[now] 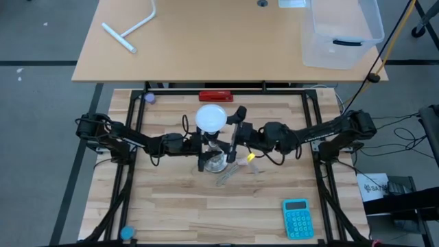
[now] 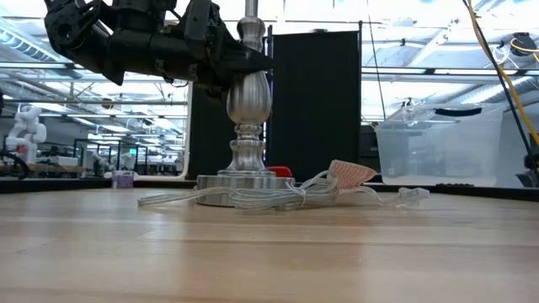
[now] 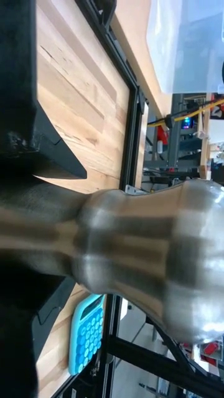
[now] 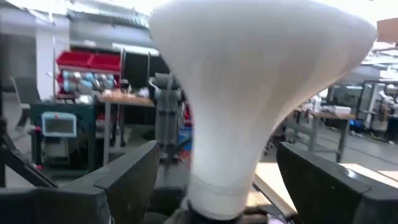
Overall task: Screw lightbulb
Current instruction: Remove the white lightbulb from the silver lamp
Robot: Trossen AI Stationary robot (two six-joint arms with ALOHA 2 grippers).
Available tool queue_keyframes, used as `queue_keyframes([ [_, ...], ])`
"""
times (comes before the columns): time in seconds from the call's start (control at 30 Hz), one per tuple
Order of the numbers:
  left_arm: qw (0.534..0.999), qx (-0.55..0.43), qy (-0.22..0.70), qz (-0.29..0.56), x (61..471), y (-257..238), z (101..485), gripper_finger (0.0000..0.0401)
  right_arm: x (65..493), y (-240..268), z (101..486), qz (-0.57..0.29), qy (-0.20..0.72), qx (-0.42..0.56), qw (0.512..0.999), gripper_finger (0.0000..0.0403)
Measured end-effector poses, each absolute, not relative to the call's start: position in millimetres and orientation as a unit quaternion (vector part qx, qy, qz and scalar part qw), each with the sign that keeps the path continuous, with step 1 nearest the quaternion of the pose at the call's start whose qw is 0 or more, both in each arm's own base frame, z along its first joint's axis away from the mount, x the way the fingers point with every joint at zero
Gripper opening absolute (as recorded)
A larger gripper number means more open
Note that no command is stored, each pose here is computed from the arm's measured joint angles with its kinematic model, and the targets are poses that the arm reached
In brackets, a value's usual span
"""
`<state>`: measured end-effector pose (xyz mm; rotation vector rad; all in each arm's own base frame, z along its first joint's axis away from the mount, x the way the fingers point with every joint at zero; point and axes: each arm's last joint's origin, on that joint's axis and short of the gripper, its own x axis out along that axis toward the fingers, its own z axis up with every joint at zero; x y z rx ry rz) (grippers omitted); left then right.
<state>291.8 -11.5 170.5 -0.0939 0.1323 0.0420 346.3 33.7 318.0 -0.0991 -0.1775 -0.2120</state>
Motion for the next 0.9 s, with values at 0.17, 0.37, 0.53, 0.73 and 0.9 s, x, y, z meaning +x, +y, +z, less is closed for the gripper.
queue_keyframes([
  [0.17, 0.996, -0.047, 0.066, 0.022, 292, -11, 171, 0.0190, 354, 28, 323, -0.110, -0.082, -0.051, 0.989, 0.0313],
  [0.37, 0.996, -0.047, 0.066, 0.023, 292, -12, 170, 0.0190, 355, 27, 324, -0.109, -0.082, -0.053, 0.989, 0.0250],
  [0.53, 0.996, -0.048, 0.066, 0.023, 292, -12, 171, 0.0190, 356, 28, 323, -0.106, -0.075, -0.053, 0.990, 0.0150],
  [0.73, 0.996, -0.046, 0.066, 0.024, 292, -13, 170, 0.0190, 357, 20, 322, -0.064, -0.072, -0.047, 0.994, 0.0144],
  [0.9, 0.997, -0.045, 0.066, 0.023, 292, -13, 170, 0.0190, 358, 2, 322, 0.009, -0.071, -0.016, 0.997, 0.0144],
])
